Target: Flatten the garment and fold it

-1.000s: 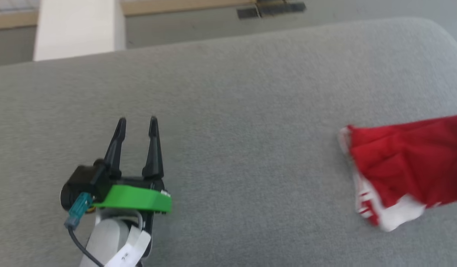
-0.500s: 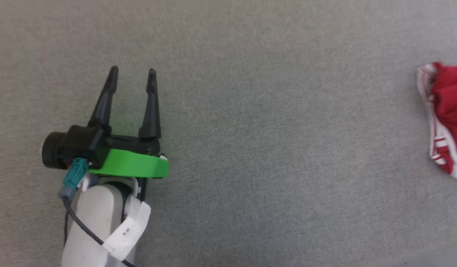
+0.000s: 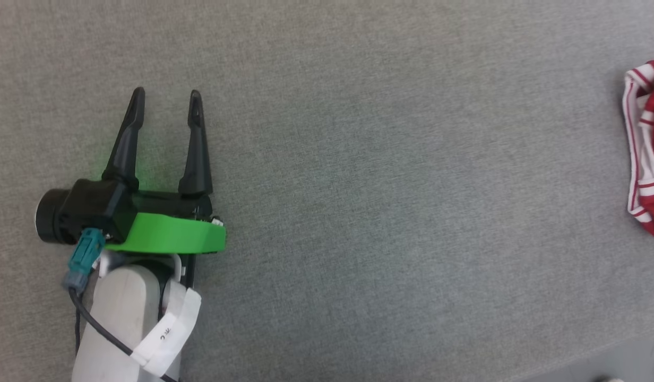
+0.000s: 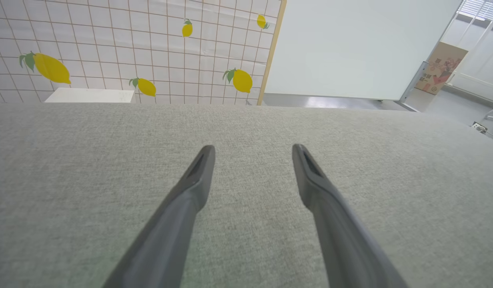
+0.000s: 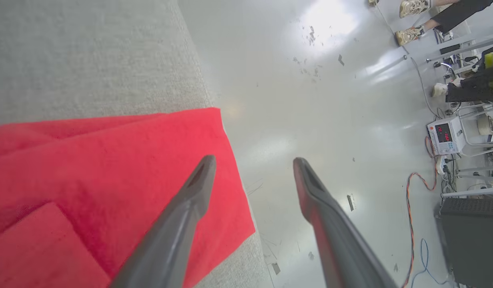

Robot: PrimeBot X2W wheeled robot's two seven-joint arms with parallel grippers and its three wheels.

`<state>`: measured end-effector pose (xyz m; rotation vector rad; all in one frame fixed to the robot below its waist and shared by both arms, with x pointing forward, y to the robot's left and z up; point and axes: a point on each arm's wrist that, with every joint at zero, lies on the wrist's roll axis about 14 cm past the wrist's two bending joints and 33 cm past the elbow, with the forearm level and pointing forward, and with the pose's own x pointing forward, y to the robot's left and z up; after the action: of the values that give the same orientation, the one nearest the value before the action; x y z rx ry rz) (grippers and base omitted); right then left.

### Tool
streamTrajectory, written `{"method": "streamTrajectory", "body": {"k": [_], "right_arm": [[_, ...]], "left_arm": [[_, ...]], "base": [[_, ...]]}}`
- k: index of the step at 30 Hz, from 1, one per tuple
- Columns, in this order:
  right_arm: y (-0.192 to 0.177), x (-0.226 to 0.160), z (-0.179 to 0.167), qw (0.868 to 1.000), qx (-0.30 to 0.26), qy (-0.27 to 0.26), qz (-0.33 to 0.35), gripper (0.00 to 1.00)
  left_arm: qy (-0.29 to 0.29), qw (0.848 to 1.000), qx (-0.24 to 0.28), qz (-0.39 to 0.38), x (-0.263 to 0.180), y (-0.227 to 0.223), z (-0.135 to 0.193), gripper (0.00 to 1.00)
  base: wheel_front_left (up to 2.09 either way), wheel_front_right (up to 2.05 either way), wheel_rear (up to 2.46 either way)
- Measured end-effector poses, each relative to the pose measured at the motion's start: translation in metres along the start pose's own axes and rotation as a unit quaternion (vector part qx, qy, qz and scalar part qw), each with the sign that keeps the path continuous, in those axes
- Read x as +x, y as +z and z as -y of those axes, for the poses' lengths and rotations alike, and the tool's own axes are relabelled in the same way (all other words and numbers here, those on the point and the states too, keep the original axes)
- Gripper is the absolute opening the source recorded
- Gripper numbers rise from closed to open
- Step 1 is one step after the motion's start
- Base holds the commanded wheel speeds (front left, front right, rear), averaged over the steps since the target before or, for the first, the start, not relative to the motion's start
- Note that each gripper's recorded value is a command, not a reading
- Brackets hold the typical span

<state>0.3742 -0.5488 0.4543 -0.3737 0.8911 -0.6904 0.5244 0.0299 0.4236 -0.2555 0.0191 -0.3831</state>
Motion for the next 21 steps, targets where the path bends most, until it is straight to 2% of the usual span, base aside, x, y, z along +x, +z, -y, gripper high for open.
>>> {"method": "streamTrajectory", "body": {"k": [4, 8, 11, 14, 21], "right_arm": [[0.051, -0.016, -0.005, 0.992, 0.034, 0.024, 0.118, 1.00], [0.110, -0.053, -0.021, 0.962, 0.084, 0.073, 0.248, 1.00], [0.149, -0.094, -0.035, 0.926, 0.119, 0.120, 0.338, 1.00], [0.177, -0.142, -0.055, 0.878, 0.160, 0.173, 0.417, 1.00], [0.180, -0.224, -0.075, 0.786, 0.247, 0.231, 0.518, 1.00]], "left_arm": [[0.013, 1.000, -0.014, 0.011, -0.007, 0.009, -0.001, 1.00], [0.032, 0.999, -0.037, 0.022, -0.021, 0.023, -0.003, 1.00], [0.047, 0.997, -0.051, 0.034, -0.032, 0.038, -0.005, 1.00], [0.061, 0.995, -0.049, 0.054, -0.045, 0.060, -0.007, 1.00], [0.110, 0.989, -0.040, 0.094, -0.080, 0.103, -0.024, 1.00]], "base": [[0.00, 0.00, 0.00], [0.00, 0.00, 0.00], [0.00, 0.00, 0.00], [0.00, 0.00, 0.00], [0.00, 0.00, 0.00]]}}
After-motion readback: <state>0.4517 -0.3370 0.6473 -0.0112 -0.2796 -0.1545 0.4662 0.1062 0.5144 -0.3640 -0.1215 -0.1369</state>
